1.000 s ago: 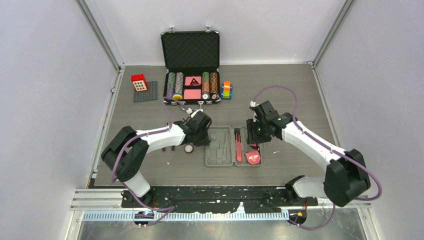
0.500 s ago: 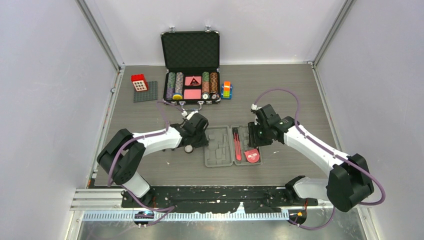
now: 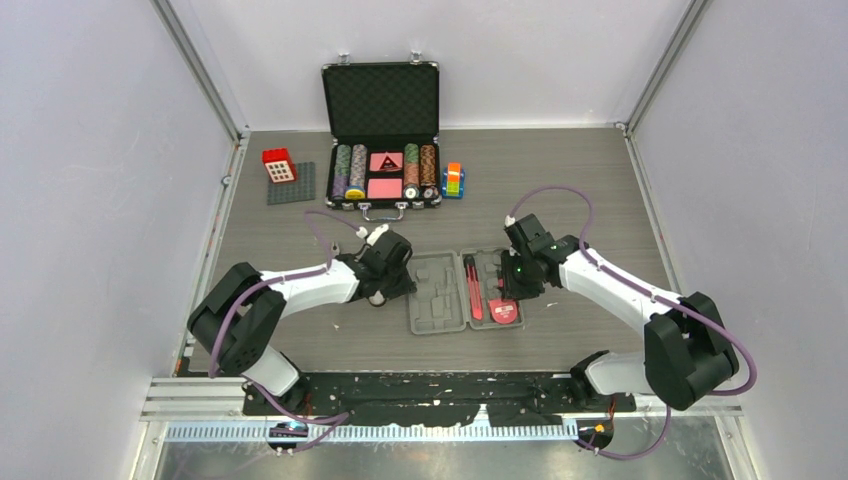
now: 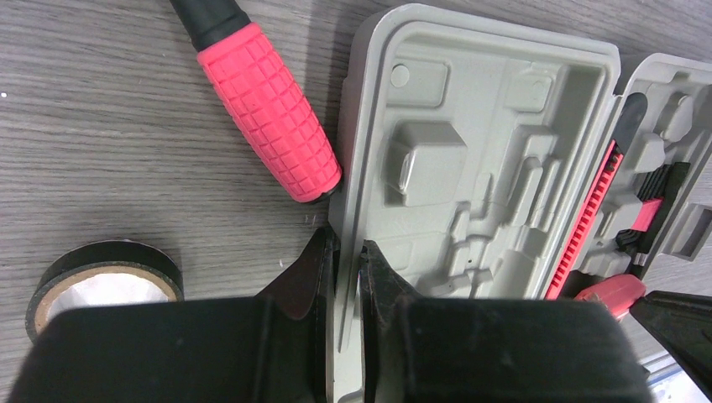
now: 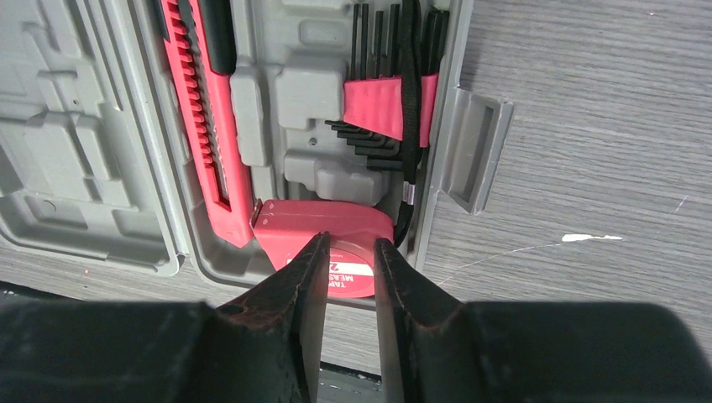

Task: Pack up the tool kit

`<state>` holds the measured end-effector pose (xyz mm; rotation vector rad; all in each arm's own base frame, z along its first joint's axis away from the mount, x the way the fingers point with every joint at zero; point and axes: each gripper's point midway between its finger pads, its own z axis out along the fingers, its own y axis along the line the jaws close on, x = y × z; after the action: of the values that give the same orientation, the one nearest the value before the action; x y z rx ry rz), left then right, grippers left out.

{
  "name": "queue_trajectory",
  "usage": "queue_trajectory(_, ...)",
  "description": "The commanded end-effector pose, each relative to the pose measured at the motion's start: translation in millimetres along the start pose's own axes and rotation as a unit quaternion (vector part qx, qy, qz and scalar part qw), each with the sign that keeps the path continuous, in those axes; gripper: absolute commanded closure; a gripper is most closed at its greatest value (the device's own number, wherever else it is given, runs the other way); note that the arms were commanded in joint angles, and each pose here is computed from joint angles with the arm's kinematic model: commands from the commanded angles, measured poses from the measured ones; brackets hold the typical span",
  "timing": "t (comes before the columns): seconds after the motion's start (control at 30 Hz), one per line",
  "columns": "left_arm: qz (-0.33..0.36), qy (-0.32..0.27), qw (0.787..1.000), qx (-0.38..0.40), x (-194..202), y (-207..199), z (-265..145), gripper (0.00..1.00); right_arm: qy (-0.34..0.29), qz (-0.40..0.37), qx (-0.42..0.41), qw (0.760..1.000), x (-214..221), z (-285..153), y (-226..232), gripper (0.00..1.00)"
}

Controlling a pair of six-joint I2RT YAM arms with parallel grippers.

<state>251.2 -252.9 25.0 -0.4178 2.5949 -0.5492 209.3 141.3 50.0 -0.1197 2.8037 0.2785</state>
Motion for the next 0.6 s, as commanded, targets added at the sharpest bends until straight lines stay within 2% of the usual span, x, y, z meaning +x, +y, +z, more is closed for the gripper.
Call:
queue_trajectory(0.0,-0.032,-0.012,0.999,0.002,-3.7,1.3,-1.2,0.99,0.015,0.018,0.050,0.998,16.5,6.1,-20.2,0.72)
queue_trajectory(0.1,-0.029,-0.012,0.999,0.002,-3.6,1.6,-1.6,0.99,0.003,0.007,0.057,0.998,9.8,-0.6,-21.8,0.72)
queue_trajectory(0.27,-0.027,-0.015,1.000,-0.002,-4.6,3.2,-1.9,0.99,-0.069,-0.059,0.020,0.996,-26.2,-35.2,7.4,0.58)
queue_trajectory(0.37,-0.027,-0.016,1.000,-0.004,-4.9,4.4,-2.0,1.00,-0.090,-0.097,0.021,0.991,-35.6,-46.8,23.0,0.50)
queue_trajectory(0.43,-0.027,-0.016,1.000,-0.005,-4.6,5.1,-1.9,1.00,-0.095,-0.117,0.029,0.988,-38.8,-49.9,32.4,0.46)
queue_trajectory(0.57,-0.025,-0.016,1.000,-0.006,-4.2,5.8,-2.1,1.00,-0.078,-0.134,0.063,0.986,-31.6,-37.5,37.4,0.46)
